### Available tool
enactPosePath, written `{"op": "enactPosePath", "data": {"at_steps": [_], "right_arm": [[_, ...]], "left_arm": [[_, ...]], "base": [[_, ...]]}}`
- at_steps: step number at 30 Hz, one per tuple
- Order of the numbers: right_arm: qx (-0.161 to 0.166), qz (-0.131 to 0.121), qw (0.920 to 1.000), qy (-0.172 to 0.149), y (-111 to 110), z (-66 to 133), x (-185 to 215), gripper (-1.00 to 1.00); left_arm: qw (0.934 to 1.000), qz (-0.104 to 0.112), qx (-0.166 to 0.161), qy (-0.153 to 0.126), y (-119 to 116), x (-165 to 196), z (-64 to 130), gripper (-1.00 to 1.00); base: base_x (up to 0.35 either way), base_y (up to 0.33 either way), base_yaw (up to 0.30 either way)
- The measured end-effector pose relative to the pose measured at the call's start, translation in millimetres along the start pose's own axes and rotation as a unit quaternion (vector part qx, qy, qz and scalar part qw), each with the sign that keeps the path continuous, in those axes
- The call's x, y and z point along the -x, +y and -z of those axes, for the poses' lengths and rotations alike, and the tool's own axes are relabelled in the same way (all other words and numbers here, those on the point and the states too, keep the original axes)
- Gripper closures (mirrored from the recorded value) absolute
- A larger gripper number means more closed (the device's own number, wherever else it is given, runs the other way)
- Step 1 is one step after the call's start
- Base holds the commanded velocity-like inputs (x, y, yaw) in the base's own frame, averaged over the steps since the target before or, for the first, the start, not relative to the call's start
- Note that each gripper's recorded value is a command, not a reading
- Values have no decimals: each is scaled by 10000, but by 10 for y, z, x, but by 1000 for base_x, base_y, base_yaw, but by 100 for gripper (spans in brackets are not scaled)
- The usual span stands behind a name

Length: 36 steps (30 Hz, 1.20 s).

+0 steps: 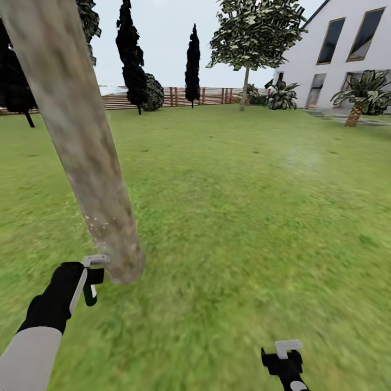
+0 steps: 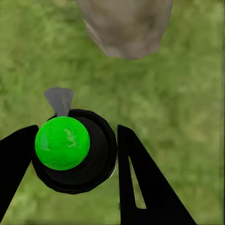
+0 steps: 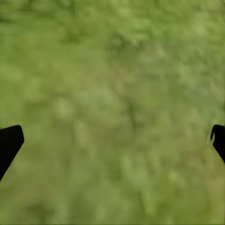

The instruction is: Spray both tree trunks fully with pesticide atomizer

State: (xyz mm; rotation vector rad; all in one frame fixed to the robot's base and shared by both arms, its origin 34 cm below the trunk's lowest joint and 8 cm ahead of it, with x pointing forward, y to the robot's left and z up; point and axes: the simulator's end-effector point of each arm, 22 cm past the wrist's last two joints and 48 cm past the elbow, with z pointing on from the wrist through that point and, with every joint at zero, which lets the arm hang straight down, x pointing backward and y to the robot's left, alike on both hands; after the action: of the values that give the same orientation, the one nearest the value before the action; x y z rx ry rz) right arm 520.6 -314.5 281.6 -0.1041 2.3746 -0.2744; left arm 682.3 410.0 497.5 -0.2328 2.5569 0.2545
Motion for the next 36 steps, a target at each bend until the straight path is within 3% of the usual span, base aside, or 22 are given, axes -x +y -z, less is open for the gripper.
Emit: {"op": "enactPosePath", "data": {"at_steps": [20,36], "right_arm": [[-9,5,10000,4,-13,-1,-6,-100],[0,1,10000,2,1,-2,-2,-100]], "left_arm": [[10000,5,-56,-1,-67,-4,1,100],[10000,5,-45,-4,-61,-2,0,100]], "base": [[194,-217,7],[59,-269,269]]}}
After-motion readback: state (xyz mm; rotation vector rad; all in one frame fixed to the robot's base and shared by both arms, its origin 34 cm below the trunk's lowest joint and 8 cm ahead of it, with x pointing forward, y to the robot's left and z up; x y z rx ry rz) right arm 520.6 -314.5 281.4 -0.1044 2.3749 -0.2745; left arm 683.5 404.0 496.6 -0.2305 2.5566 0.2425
